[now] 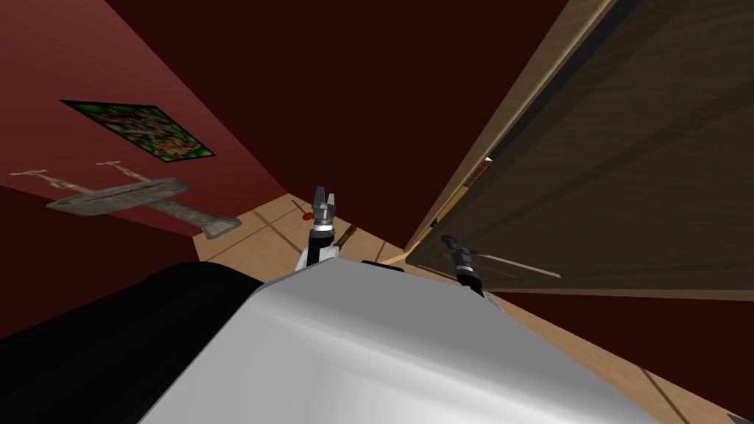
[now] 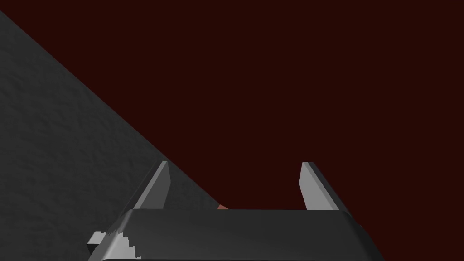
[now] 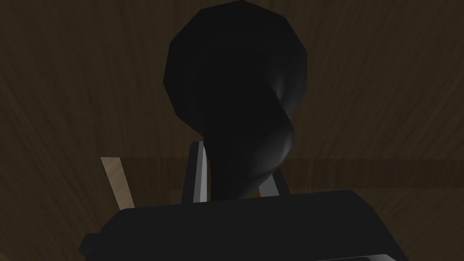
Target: Pull the door open
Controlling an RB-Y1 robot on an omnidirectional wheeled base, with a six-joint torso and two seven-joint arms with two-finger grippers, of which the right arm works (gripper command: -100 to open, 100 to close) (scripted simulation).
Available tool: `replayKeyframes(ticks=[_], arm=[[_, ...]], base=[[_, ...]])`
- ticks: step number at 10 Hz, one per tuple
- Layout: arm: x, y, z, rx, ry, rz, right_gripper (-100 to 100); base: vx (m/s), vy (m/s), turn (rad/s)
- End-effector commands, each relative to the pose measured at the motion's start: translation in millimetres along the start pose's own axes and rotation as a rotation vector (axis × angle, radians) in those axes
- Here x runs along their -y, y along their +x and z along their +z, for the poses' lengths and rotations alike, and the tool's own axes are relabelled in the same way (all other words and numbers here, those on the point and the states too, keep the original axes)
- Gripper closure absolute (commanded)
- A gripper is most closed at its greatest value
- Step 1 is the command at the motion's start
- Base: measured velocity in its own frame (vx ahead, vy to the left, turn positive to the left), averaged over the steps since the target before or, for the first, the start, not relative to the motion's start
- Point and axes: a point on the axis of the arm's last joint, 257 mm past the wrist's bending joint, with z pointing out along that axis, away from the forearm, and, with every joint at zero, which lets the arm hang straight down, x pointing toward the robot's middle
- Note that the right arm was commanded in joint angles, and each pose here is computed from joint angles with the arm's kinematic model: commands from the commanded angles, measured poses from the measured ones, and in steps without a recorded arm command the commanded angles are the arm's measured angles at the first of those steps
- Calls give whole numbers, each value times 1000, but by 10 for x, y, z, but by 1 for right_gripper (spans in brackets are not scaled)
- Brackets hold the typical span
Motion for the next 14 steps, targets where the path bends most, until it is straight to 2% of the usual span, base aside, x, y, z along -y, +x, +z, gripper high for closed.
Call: replayKeyframes(ticks=[1,2,3,4,8,12,13,14], arm=[[-17,36,-58,-32,-8,1,100],[-17,47,-88,-44,-8,2,100],[-9,30,-66,-33,-3,2,100],[15,32,-159,-50,-2,4,100],[7,1,-320,-83,-10,2,100],[-6,-29,-526,-127,-16,2,100],[7,-54,-496,-115,-12,0,100],[23,-72,-605,-130,-12,2,100]], base=[[-252,-78,156],[-261,-69,112],[-113,-27,20],[-149,-57,168],[-210,-53,142],[-198,-58,144],[-107,-34,22],[-152,-57,224]])
